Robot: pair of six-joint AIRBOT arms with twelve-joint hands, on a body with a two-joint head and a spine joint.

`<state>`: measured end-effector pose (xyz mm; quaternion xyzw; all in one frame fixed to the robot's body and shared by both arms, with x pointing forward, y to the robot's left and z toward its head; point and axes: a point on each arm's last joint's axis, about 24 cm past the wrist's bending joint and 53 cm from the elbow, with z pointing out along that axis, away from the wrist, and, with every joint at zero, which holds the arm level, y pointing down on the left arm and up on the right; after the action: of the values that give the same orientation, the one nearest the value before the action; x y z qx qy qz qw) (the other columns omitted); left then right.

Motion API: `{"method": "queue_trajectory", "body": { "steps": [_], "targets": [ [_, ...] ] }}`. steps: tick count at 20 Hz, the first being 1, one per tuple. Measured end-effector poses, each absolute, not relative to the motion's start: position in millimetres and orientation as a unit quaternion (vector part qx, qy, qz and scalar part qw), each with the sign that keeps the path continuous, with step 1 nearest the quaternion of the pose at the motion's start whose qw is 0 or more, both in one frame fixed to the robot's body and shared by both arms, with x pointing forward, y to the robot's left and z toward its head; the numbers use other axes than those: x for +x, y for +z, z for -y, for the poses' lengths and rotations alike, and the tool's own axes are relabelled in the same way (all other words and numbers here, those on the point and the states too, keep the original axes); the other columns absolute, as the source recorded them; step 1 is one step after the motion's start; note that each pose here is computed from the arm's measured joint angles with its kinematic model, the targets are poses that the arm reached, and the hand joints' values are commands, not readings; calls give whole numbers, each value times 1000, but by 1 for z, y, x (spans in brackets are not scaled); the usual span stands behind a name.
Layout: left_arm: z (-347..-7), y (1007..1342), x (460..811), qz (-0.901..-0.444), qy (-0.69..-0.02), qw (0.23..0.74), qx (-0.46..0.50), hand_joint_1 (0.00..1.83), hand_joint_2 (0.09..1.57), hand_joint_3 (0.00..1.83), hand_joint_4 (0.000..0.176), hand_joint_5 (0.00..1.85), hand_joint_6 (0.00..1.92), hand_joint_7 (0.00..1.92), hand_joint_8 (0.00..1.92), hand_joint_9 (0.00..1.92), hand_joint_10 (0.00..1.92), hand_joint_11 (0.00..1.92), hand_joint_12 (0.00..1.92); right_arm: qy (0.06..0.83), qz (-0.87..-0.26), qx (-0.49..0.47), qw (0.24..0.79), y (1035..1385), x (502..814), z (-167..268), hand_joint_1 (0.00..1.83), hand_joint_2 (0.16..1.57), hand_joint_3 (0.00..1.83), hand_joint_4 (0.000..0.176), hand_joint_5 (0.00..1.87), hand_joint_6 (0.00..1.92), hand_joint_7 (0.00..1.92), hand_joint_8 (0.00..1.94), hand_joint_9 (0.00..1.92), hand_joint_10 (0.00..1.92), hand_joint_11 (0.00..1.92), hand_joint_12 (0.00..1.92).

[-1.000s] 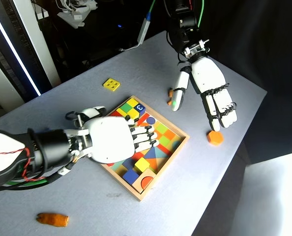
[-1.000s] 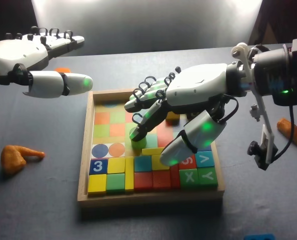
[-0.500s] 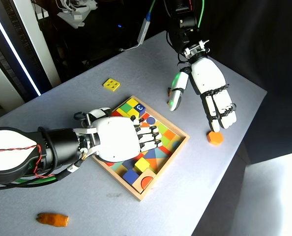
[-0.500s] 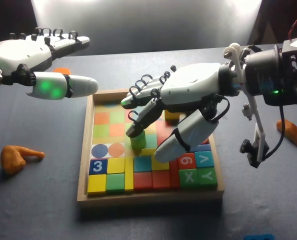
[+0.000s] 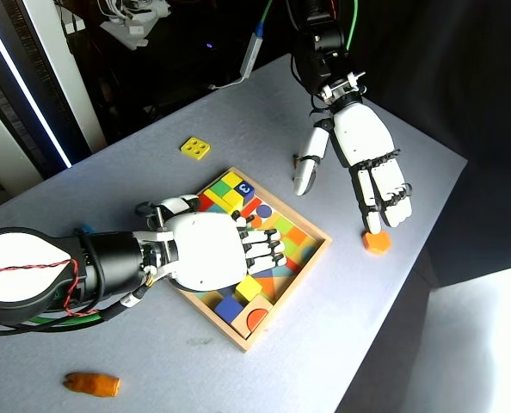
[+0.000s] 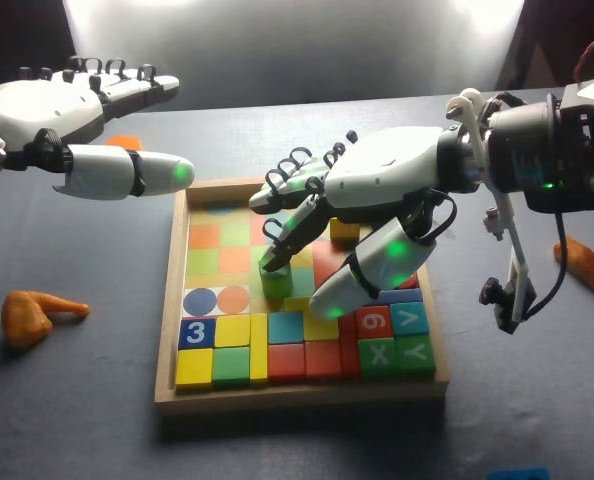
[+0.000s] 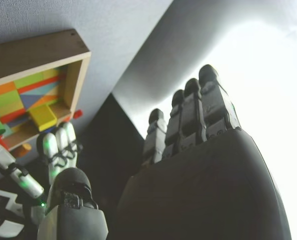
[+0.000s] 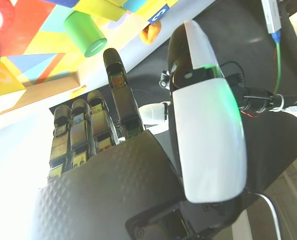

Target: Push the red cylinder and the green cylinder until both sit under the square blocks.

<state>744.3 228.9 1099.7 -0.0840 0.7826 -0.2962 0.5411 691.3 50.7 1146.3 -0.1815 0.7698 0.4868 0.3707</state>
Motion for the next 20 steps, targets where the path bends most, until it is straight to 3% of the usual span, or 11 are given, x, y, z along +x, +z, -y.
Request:
{"method": "queue_trajectory", "body": {
  "steps": [3, 5, 7, 8, 10, 11, 12, 14, 17, 19, 20],
  "targets": [
    [-228, 1101, 745, -782, -296, 542, -83, 0, 1020, 2, 159, 0, 0, 0, 0, 0, 0, 0, 266, 485, -771, -180, 373, 1146, 694, -49, 275, 1078, 1, 146, 532, 4, 11, 2, 0, 0, 0, 111],
    [-228, 1101, 745, -783, -295, 542, -82, 3, 1023, 1, 172, 0, 0, 0, 0, 0, 0, 0, 237, 483, -771, -180, 375, 1146, 695, -49, 275, 1075, 0, 155, 531, 0, 10, 0, 0, 0, 0, 151],
    [-228, 1101, 745, -783, -295, 542, -83, 0, 1033, 2, 159, 0, 0, 0, 0, 0, 0, 0, 259, 483, -771, -180, 375, 1146, 694, -50, 262, 1075, 0, 154, 532, 1, 1, 1, 0, 0, 0, 129],
    [-228, 1101, 745, -783, -295, 542, -83, 0, 1023, 0, 167, 0, 0, 0, 0, 0, 0, 0, 266, 483, -771, -180, 375, 1146, 695, -51, 256, 1072, 0, 155, 530, 0, 1, 0, 0, 0, 0, 108],
    [-228, 1101, 745, -783, -295, 542, -83, 0, 1022, 0, 161, 0, 0, 0, 0, 0, 0, 0, 239, 483, -770, -181, 375, 1145, 694, -52, 251, 1071, 0, 153, 530, 0, 9, 3, 0, 0, 0, 104],
    [-228, 1101, 745, -783, -295, 542, -83, 0, 1020, 0, 149, 0, 0, 0, 0, 0, 0, 0, 265, 483, -770, -181, 375, 1145, 695, -51, 261, 1072, 0, 150, 531, 0, 10, 2, 0, 0, 0, 118],
    [-228, 1101, 745, -783, -295, 542, -82, 0, 1012, 0, 171, 0, 0, 0, 0, 0, 0, 0, 267, 481, -771, -180, 377, 1145, 696, -51, 269, 1072, 0, 150, 532, 1, 8, 1, 0, 0, 0, 123],
    [-228, 1101, 745, -783, -295, 542, -83, 0, 1006, 0, 174, 0, 0, 0, 0, 0, 0, 0, 295, 480, -771, -178, 378, 1145, 697, -50, 262, 1071, 0, 155, 525, 1, 3, 0, 0, 0, 0, 134],
    [-228, 1102, 745, -782, -295, 542, -83, 0, 1017, 1, 159, 0, 0, 0, 0, 0, 0, 0, 188, 480, -775, -171, 373, 1138, 697, -49, 311, 1065, 0, 151, 551, 3, 21, 2, 0, 0, 0, 242],
    [-228, 1101, 745, -783, -295, 542, -82, 0, 1016, 0, 167, 0, 0, 0, 0, 0, 0, 0, 230, 480, -775, -171, 373, 1138, 697, -49, 304, 1060, 0, 151, 557, 3, 25, 1, 0, 0, 0, 281],
    [-228, 1102, 745, -782, -296, 542, -82, 0, 1021, 2, 156, 0, 0, 0, 0, 0, 0, 0, 240, 481, -776, -169, 372, 1138, 697, -49, 305, 1057, 0, 151, 564, 2, 30, 1, 0, 0, 0, 305]
  ]
}}
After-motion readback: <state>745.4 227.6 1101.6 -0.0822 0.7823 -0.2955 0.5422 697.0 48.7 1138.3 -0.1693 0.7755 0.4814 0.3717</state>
